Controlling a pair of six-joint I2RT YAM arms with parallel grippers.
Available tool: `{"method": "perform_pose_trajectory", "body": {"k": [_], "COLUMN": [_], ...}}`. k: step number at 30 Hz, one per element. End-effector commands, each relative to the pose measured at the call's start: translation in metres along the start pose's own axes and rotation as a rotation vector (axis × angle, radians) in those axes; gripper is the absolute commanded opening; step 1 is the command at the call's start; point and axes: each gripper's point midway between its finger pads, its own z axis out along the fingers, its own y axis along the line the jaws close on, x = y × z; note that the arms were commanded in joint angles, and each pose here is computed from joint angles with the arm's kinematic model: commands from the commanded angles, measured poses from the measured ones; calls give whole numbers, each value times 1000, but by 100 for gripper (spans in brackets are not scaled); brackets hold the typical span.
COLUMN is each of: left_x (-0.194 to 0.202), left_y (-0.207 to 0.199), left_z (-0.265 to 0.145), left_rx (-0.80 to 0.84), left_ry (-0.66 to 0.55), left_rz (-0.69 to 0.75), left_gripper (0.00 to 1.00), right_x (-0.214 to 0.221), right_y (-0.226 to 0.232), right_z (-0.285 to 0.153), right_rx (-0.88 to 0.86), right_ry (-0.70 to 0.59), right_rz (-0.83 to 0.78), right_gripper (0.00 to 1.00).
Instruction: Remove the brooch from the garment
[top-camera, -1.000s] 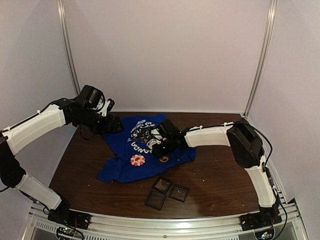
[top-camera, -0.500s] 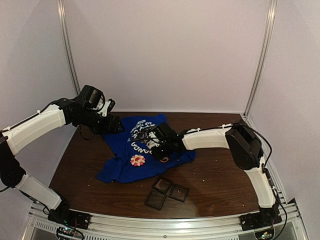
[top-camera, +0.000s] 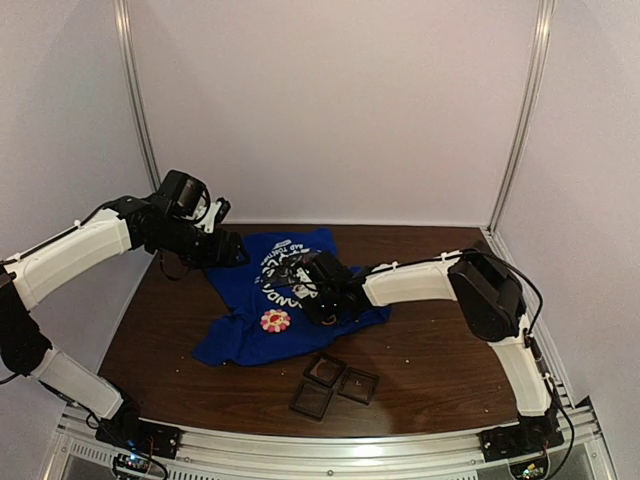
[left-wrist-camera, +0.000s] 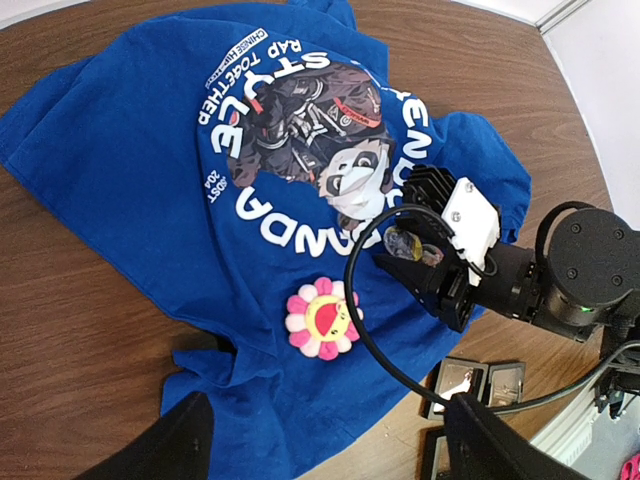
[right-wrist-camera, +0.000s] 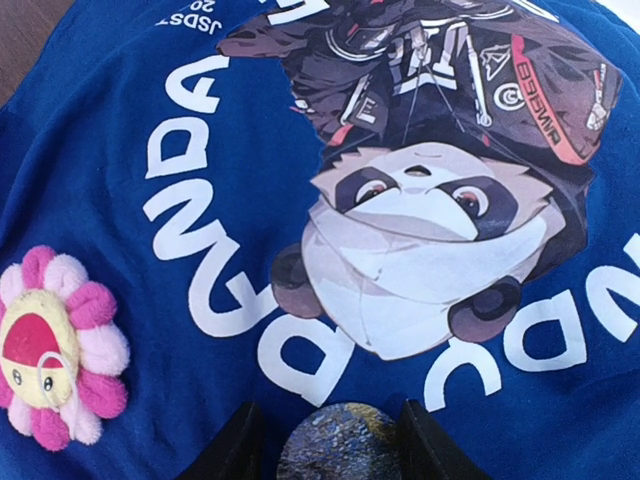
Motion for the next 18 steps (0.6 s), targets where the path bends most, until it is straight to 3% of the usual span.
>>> {"method": "perform_pose_trajectory", "body": {"k": [1,11,15,18], "left_x": [-3,-4,-4,-5], "left_y": [-3,-1,-2,-5], "left_z": [0,-1,-2,-4], "left_rx": [17,4,5,22], "left_ry": [-14,-21,-23,-29], "left_rz": [2,4,4,11], "left_gripper": [81,82,81,81], "right_x": [58,36,24,11], "right_y": [-13,-20,-20,-19], "right_z": [16,-8,-22,-36], "right_rx": [75,99,83,64], "right_ry": [142,23,-35,-80], "right_rz": [-21,70,100,127], "right_gripper": [46,29,11,5]}}
